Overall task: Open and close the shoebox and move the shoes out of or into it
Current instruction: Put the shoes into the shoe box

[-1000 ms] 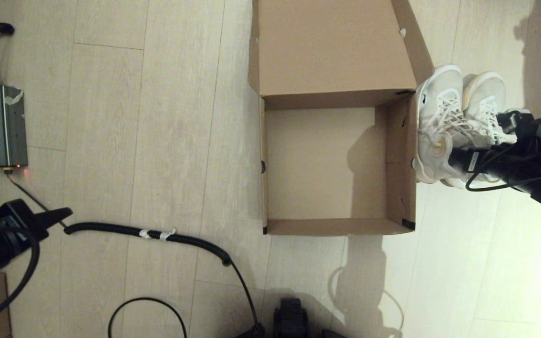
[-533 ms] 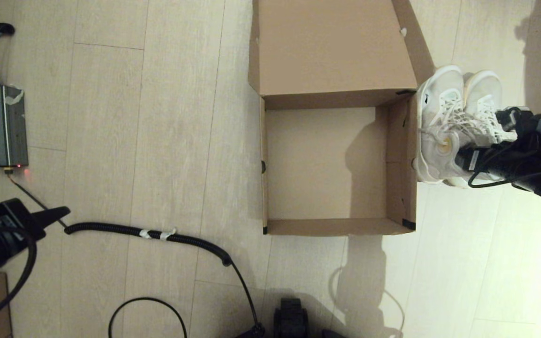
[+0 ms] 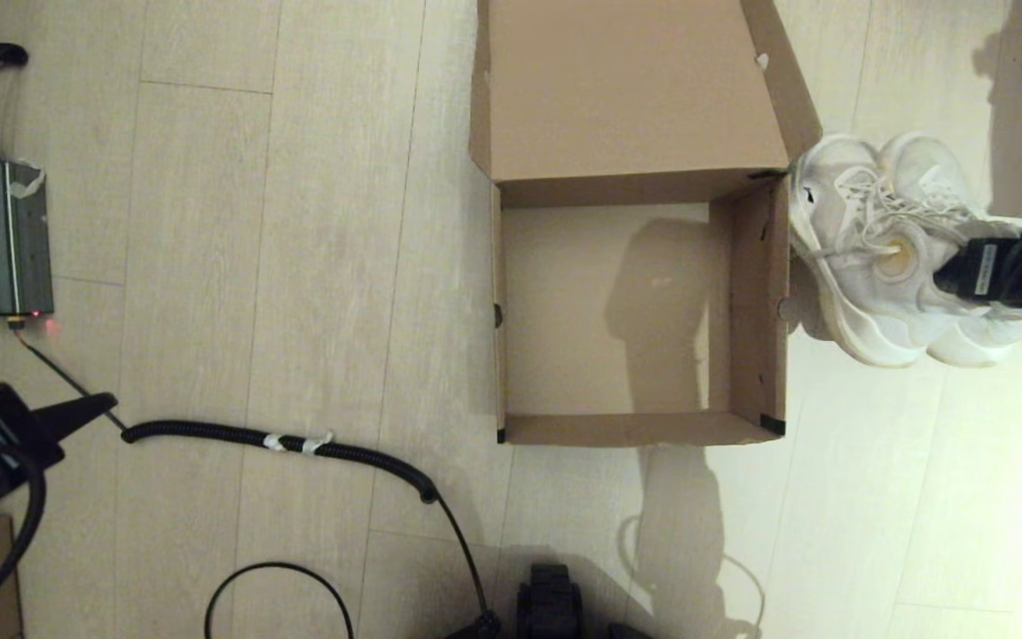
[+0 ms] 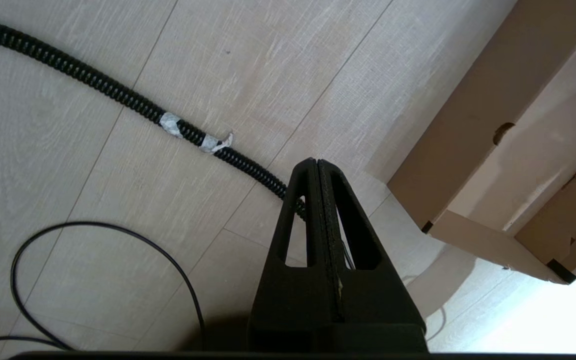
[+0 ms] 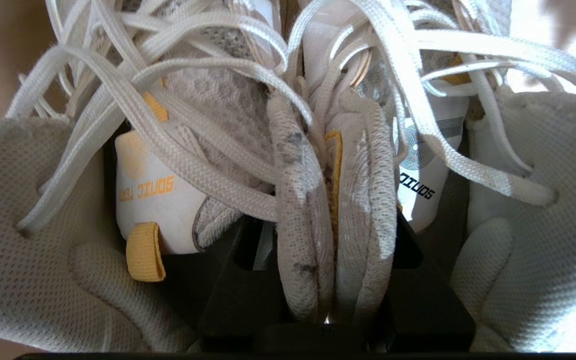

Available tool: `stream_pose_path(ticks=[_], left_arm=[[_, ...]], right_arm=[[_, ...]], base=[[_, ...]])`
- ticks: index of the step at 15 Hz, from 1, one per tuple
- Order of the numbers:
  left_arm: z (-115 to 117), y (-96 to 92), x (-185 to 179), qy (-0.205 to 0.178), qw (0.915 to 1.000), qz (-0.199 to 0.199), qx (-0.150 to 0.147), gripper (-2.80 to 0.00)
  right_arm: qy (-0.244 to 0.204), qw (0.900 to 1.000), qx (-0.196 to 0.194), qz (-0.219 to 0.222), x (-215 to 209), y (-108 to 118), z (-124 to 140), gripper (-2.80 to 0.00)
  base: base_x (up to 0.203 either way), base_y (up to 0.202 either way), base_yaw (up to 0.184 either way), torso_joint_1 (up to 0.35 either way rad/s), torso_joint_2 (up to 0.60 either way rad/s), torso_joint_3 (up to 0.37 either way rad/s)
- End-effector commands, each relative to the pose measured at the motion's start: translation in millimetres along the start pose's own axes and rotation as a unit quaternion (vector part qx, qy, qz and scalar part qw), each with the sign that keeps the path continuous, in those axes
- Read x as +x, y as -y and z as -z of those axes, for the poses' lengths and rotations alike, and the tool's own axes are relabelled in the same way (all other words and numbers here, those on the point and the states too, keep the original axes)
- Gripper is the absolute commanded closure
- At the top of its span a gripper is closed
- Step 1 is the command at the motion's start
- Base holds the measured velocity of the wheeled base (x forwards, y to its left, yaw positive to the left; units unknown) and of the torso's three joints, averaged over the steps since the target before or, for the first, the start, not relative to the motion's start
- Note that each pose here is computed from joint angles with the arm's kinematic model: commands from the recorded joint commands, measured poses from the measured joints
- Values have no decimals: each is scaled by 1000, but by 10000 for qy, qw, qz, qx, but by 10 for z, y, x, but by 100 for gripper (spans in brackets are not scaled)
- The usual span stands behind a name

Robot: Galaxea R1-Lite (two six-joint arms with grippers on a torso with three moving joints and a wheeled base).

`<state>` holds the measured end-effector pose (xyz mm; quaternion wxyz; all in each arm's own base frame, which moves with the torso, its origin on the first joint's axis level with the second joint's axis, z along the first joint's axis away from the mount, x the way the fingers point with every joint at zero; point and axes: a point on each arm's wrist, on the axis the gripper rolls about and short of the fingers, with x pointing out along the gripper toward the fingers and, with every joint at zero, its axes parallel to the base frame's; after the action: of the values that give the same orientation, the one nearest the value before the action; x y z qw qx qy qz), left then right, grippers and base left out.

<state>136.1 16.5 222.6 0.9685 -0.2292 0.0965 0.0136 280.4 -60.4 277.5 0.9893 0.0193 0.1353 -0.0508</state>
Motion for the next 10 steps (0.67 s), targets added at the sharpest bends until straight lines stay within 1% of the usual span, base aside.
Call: stream_pose_path(ticks=[1, 4, 7, 8, 10], left_arm=[[8, 6, -55, 71, 10000, 34, -3, 0], [29, -3, -53, 30, 10000, 32, -16, 0], [90, -31, -48, -68, 10000, -8, -32, 0], [123, -47, -41, -123, 9999, -32, -42, 0], [127, -46, -55, -102, 9999, -21, -38, 0]], right_arm=[[348, 9994, -38, 13, -463, -47, -148, 0], [218, 9997, -16, 48, -910, -89, -124, 0], [194, 9998, -21, 93, -1249, -116, -153, 0], [160, 9998, -30, 79, -1332, -127, -159, 0], [124, 9999, -23, 12, -1406, -146, -151, 0]], base=[[0, 0, 0, 0, 0, 0], [0, 0, 0, 0, 0, 0], [0, 0, 0, 0, 0, 0], [0, 0, 0, 0, 0, 0], [0, 0, 0, 0, 0, 0]])
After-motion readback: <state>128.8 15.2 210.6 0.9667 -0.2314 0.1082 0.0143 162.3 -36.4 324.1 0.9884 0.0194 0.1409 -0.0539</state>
